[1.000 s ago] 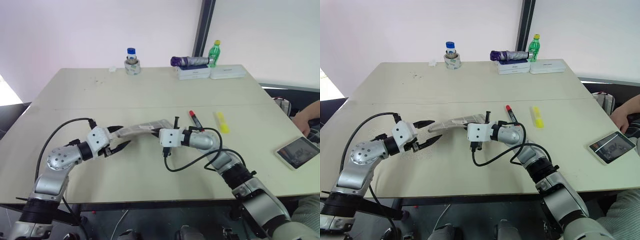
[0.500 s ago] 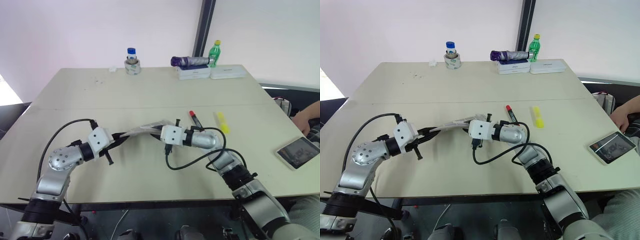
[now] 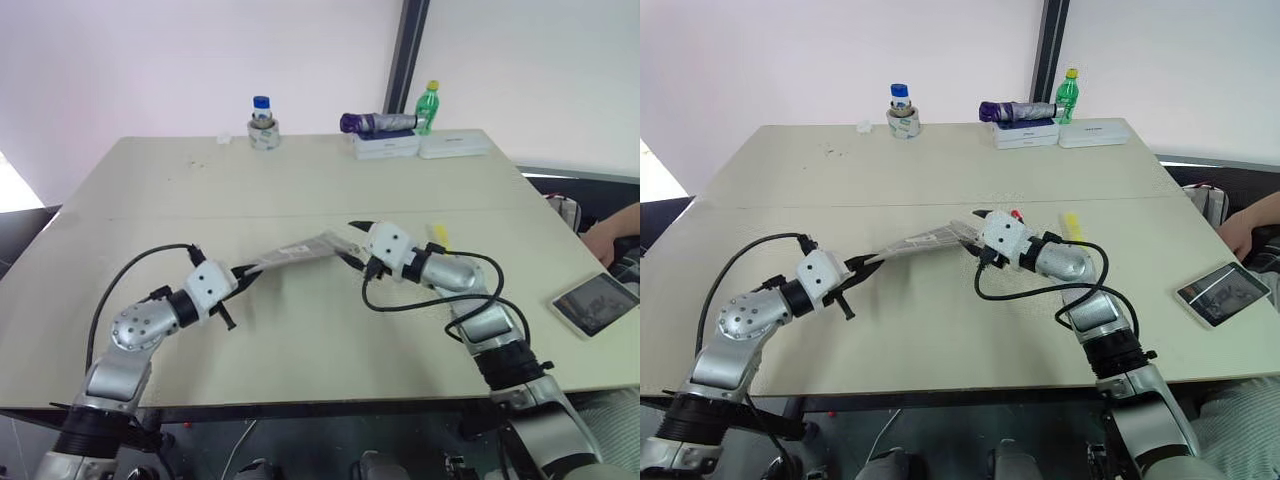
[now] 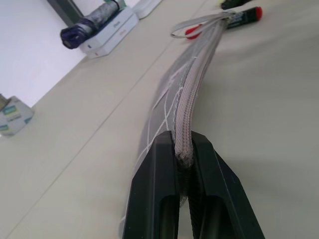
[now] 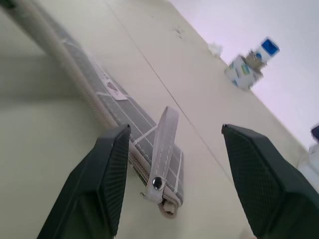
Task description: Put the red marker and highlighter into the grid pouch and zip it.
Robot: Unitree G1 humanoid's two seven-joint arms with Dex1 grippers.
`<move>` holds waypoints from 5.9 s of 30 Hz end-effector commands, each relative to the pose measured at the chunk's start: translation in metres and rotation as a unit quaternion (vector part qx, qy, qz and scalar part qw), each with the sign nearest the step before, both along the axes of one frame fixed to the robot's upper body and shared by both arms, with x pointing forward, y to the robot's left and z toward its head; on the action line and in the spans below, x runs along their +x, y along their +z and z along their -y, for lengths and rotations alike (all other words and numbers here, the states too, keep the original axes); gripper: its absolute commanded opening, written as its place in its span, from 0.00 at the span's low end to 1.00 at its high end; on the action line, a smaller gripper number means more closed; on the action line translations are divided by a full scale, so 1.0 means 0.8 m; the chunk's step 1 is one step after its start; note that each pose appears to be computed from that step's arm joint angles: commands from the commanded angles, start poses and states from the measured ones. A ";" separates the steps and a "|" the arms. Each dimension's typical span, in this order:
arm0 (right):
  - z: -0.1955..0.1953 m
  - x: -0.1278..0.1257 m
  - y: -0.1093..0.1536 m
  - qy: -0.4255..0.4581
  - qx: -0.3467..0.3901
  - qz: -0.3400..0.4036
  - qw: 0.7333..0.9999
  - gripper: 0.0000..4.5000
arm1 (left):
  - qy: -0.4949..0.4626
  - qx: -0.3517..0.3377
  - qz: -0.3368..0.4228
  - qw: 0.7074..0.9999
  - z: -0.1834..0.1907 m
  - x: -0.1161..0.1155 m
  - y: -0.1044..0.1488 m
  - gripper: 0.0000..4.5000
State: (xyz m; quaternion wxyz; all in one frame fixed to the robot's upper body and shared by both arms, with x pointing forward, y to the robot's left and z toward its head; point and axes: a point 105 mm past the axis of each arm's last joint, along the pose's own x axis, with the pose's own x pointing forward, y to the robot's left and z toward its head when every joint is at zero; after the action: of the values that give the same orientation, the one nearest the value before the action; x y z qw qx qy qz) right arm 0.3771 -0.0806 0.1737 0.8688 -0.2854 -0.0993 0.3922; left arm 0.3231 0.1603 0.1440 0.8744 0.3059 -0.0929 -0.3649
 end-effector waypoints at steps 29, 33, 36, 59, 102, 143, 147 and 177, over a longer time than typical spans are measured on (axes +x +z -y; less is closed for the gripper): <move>0.004 0.002 0.031 -0.011 0.175 -0.129 0.976 0.01 | 0.020 -0.016 0.040 0.999 -0.002 0.000 0.020 0.00; 0.026 -0.019 0.027 0.002 0.166 -0.105 0.980 0.01 | 0.039 -0.038 0.040 0.998 -0.010 0.006 0.025 0.00; 0.033 -0.028 0.022 -0.001 0.166 -0.101 0.981 0.01 | 0.044 -0.046 0.039 0.997 -0.012 0.008 0.027 0.00; 0.053 -0.023 0.011 -0.015 0.183 -0.127 0.975 0.99 | 0.037 -0.041 0.038 0.998 -0.008 0.007 0.027 0.00; -0.017 -0.014 -0.052 -0.047 -0.011 -0.117 0.992 0.00 | 0.036 0.003 0.045 0.998 0.015 0.011 0.006 0.00; -0.066 -0.058 -0.048 0.132 -0.165 0.012 0.977 0.00 | -0.049 0.093 0.051 0.993 0.053 -0.020 -0.030 0.00; -0.082 -0.073 -0.048 0.165 -0.165 0.020 0.972 0.00 | -0.061 0.099 0.049 0.992 0.065 -0.026 -0.037 0.00; -0.081 -0.092 -0.033 0.216 -0.131 -0.001 0.967 0.32 | 0.006 0.008 0.026 1.000 0.064 0.002 -0.025 0.00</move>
State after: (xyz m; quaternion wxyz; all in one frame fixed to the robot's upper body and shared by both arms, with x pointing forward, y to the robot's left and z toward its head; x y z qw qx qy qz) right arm 0.3075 -0.0166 0.1281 0.7159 -0.3819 -0.0746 0.5797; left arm 0.3217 0.1030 0.1155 0.8630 0.3295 -0.0999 -0.3696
